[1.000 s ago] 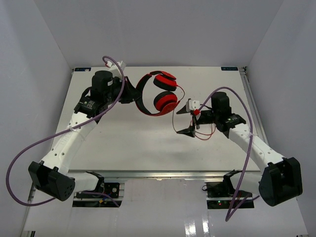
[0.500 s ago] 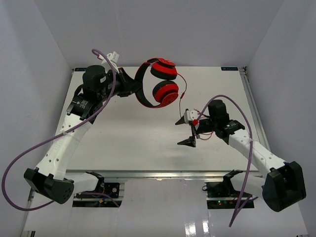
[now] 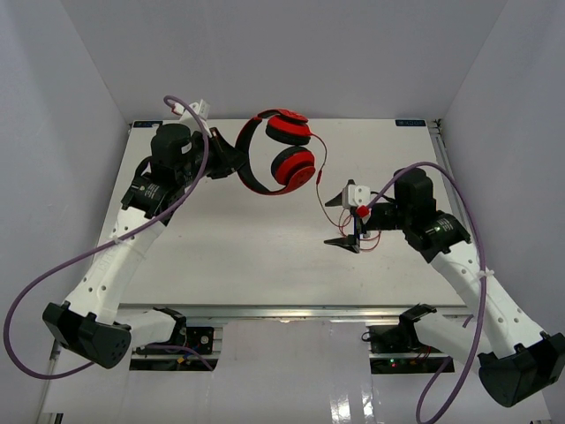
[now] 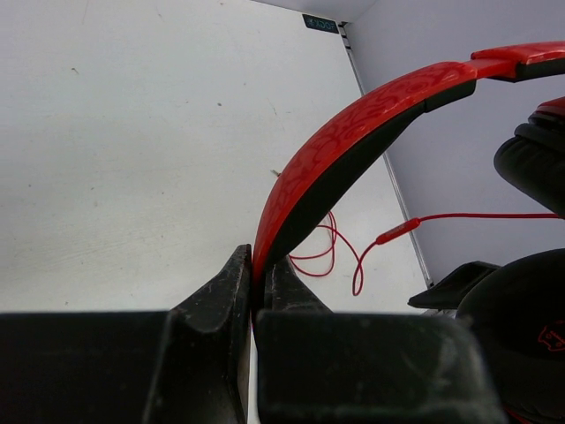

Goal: Wrap the headphones

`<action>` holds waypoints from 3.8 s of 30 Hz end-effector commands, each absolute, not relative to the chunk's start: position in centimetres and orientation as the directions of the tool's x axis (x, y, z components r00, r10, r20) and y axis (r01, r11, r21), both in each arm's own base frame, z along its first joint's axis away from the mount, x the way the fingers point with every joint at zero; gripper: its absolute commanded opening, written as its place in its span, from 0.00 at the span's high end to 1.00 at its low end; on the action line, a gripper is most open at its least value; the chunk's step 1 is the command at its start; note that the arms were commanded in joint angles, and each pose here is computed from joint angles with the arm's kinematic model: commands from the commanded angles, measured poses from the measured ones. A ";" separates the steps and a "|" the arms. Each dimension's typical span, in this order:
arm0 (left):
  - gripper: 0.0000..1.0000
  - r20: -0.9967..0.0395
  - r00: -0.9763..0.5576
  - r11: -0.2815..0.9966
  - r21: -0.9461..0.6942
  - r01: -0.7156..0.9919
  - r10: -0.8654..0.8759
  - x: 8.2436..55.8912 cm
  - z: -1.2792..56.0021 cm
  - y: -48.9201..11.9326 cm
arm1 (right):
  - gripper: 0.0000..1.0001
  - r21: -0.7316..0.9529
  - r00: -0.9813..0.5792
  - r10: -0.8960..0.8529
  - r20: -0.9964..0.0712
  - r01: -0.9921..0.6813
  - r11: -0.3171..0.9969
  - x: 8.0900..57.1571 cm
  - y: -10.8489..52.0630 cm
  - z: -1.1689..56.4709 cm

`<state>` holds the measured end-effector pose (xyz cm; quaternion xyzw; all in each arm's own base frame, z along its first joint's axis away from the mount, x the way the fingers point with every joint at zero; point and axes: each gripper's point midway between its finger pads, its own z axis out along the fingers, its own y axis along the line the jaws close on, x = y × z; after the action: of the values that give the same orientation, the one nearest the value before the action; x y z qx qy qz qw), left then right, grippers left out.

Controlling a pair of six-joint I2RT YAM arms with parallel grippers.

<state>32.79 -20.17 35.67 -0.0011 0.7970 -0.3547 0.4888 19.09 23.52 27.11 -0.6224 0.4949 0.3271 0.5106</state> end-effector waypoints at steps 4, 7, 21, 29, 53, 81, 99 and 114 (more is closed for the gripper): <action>1.00 -0.806 -0.422 0.721 -0.575 0.387 -0.416 31.1 39.4 -19.0 | 0.06 -0.202 0.089 -0.309 -0.947 -0.913 0.356 24.9 22.6 26.5; 1.00 -0.797 -0.423 0.705 -0.590 0.393 -0.431 30.5 39.7 -19.0 | 0.06 -0.147 0.041 -0.289 -0.956 -0.922 0.357 26.0 23.6 24.7; 1.00 -0.646 -0.360 0.573 -0.764 0.297 -0.673 29.6 42.4 -17.4 | 0.31 -0.082 0.040 -0.210 -0.977 -0.977 0.195 24.9 26.4 20.5; 1.00 -0.515 -0.336 0.449 -0.856 0.258 -0.788 31.4 45.3 -17.6 | 0.87 -0.068 0.059 -0.201 -0.978 -0.997 0.035 21.4 27.5 19.6; 1.00 -0.797 -0.451 0.856 -0.502 0.127 -0.401 46.6 31.7 -28.8 | 0.92 -0.744 0.266 -0.858 -0.439 -0.643 0.182 29.3 17.7 26.3; 1.00 -0.909 -0.339 0.579 -0.145 0.803 0.243 32.6 22.6 -33.9 | 0.92 -0.686 0.259 -0.785 -0.563 -0.677 0.268 32.0 15.8 26.5; 1.00 -0.942 -0.322 0.408 -0.260 0.875 0.091 27.0 29.4 -34.0 | 0.90 -0.135 0.034 -0.378 -0.925 -0.961 0.242 29.2 18.7 21.7; 1.00 -0.940 -0.340 0.418 -0.312 0.853 -0.009 27.6 34.1 -34.4 | 0.87 0.091 -0.102 -0.204 -0.974 -0.994 0.063 25.6 21.1 21.7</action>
<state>27.80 -34.44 27.67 0.3253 0.7297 -0.4149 0.4354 27.26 20.53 20.62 -0.5104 0.6160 0.4154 0.4329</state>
